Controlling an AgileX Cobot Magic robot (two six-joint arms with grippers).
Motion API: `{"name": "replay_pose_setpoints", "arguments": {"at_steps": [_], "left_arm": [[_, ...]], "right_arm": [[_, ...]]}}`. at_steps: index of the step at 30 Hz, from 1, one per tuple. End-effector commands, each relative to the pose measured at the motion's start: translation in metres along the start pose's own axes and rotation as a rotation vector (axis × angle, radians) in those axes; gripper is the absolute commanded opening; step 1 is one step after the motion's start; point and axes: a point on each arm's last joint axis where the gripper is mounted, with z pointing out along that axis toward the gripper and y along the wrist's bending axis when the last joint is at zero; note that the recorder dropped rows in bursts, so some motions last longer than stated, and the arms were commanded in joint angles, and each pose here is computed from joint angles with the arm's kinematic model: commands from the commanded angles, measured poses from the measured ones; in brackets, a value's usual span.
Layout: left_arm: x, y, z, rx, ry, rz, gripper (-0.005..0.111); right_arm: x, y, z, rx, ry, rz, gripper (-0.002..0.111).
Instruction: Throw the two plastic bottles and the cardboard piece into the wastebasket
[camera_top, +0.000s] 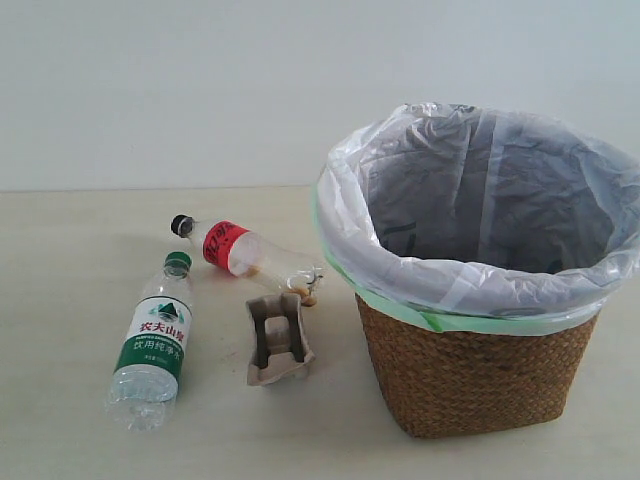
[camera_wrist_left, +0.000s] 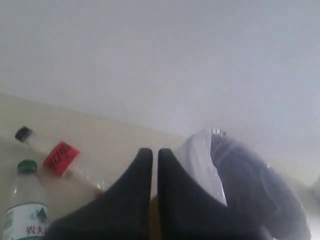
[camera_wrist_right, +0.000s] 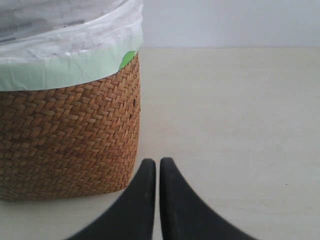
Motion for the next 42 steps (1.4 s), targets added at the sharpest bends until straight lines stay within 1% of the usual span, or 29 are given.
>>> {"name": "replay_pose_setpoints", "arguments": {"at_steps": [1, 3, 5, 6, 8, 9, 11, 12, 15, 18, 20, 24, 27, 29, 32, 37, 42], "left_arm": [[-0.037, 0.009, 0.044, -0.104, 0.345, -0.002, 0.004], [-0.048, 0.021, 0.060, -0.201, 0.492, -0.004, 0.004], [-0.052, 0.037, 0.075, -0.301, 0.633, -0.024, 0.004], [-0.052, 0.045, 0.083, -0.329, 0.687, -0.039, 0.004], [-0.049, 0.058, 0.102, -0.342, 0.752, -0.065, 0.005], [-0.045, 0.064, 0.111, -0.341, 0.783, -0.080, 0.008], [-0.033, 0.070, 0.128, -0.331, 0.850, -0.091, 0.016], [-0.024, 0.072, 0.138, -0.319, 0.898, -0.087, 0.024], [-0.004, 0.073, 0.165, -0.293, 0.954, -0.079, 0.045], [0.022, 0.071, 0.193, -0.290, 1.031, -0.107, 0.064], [0.042, 0.073, 0.210, -0.289, 1.085, -0.096, 0.070], [0.075, 0.083, 0.237, -0.305, 1.149, -0.102, 0.071], [0.095, 0.098, 0.250, -0.356, 1.192, -0.160, 0.071], [0.105, 0.109, 0.254, -0.397, 1.228, -0.165, 0.071], [0.111, 0.119, 0.255, -0.467, 1.253, -0.142, 0.071], [0.109, 0.125, 0.252, -0.544, 1.247, -0.119, 0.071], [0.109, 0.125, 0.256, -0.541, 1.215, -0.107, 0.071]], "right_arm": [[-0.001, 0.000, 0.000, -0.001, -0.014, -0.002, 0.000], [-0.001, 0.000, 0.000, -0.001, -0.014, -0.002, 0.000], [-0.001, 0.000, 0.000, -0.001, -0.014, -0.002, 0.000], [-0.001, 0.000, 0.000, -0.001, -0.014, -0.002, 0.000], [-0.001, 0.000, 0.000, -0.001, -0.014, -0.002, 0.000], [-0.001, 0.000, 0.000, -0.001, -0.014, -0.002, 0.000], [-0.001, 0.000, 0.000, -0.001, -0.014, -0.002, 0.000], [-0.001, 0.000, 0.000, -0.001, -0.014, -0.002, 0.000], [-0.001, 0.000, 0.000, -0.001, -0.014, -0.002, 0.000], [-0.001, 0.000, 0.000, -0.001, -0.014, -0.002, 0.000], [-0.001, 0.000, 0.000, -0.001, -0.014, -0.002, 0.000], [-0.001, 0.000, 0.000, -0.001, -0.014, -0.002, 0.000], [-0.001, 0.000, 0.000, -0.001, -0.014, -0.002, 0.000], [-0.001, 0.000, 0.000, -0.001, -0.014, -0.002, 0.000], [-0.001, 0.000, 0.000, -0.001, -0.014, -0.002, 0.000], [-0.001, 0.000, 0.000, -0.001, -0.014, -0.002, 0.000], [-0.001, 0.000, 0.000, -0.001, -0.014, -0.002, 0.000]]}}
